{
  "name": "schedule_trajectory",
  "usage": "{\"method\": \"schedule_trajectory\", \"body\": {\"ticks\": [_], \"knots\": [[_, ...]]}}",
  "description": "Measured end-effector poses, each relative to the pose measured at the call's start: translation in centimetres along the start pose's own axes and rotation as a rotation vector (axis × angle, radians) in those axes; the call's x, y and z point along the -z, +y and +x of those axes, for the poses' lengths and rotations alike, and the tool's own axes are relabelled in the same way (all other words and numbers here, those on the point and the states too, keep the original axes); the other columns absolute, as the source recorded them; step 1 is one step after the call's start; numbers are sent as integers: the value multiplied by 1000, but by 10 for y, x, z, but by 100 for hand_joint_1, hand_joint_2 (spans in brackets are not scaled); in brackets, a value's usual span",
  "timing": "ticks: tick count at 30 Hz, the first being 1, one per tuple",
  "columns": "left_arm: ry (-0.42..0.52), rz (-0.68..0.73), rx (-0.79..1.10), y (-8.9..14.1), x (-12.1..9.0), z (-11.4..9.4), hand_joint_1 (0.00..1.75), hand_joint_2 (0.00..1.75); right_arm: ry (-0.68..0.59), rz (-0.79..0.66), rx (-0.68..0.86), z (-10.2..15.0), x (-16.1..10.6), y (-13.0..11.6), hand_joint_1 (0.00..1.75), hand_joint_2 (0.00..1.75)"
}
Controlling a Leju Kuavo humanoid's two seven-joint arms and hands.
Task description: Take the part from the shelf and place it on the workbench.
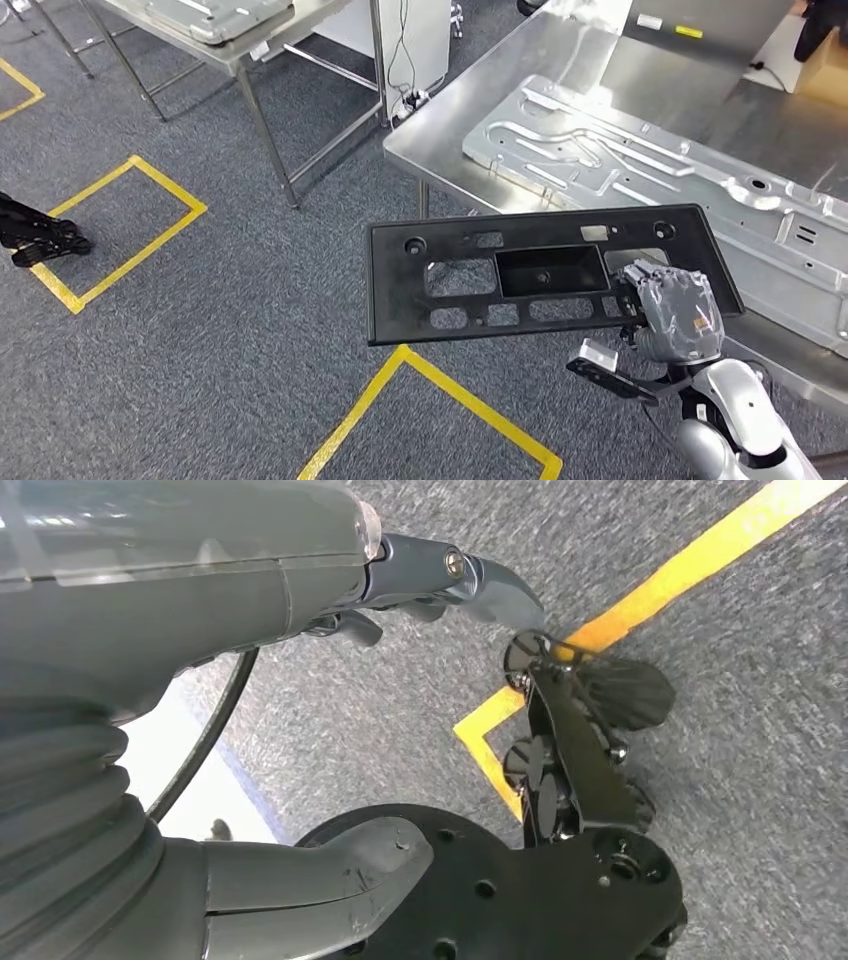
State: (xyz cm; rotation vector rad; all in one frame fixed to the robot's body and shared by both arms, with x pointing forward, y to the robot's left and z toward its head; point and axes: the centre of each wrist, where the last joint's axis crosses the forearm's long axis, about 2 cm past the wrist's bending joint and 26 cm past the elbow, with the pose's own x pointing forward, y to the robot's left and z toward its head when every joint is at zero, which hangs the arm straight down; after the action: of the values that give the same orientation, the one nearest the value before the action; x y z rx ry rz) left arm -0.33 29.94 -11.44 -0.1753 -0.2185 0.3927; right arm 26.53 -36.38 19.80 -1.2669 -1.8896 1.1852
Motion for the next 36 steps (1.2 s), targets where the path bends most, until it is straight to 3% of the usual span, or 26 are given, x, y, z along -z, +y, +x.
{"method": "schedule_trajectory", "body": {"ticks": [22, 36], "knots": [[10, 5, -5, 2, -1, -1, 0, 175, 12, 8, 11, -3, -3, 0, 175, 175], [6, 0, -2, 1, -1, -4, 0, 175, 78, 13, -32, -25, -12, -9, 175, 175]]}}
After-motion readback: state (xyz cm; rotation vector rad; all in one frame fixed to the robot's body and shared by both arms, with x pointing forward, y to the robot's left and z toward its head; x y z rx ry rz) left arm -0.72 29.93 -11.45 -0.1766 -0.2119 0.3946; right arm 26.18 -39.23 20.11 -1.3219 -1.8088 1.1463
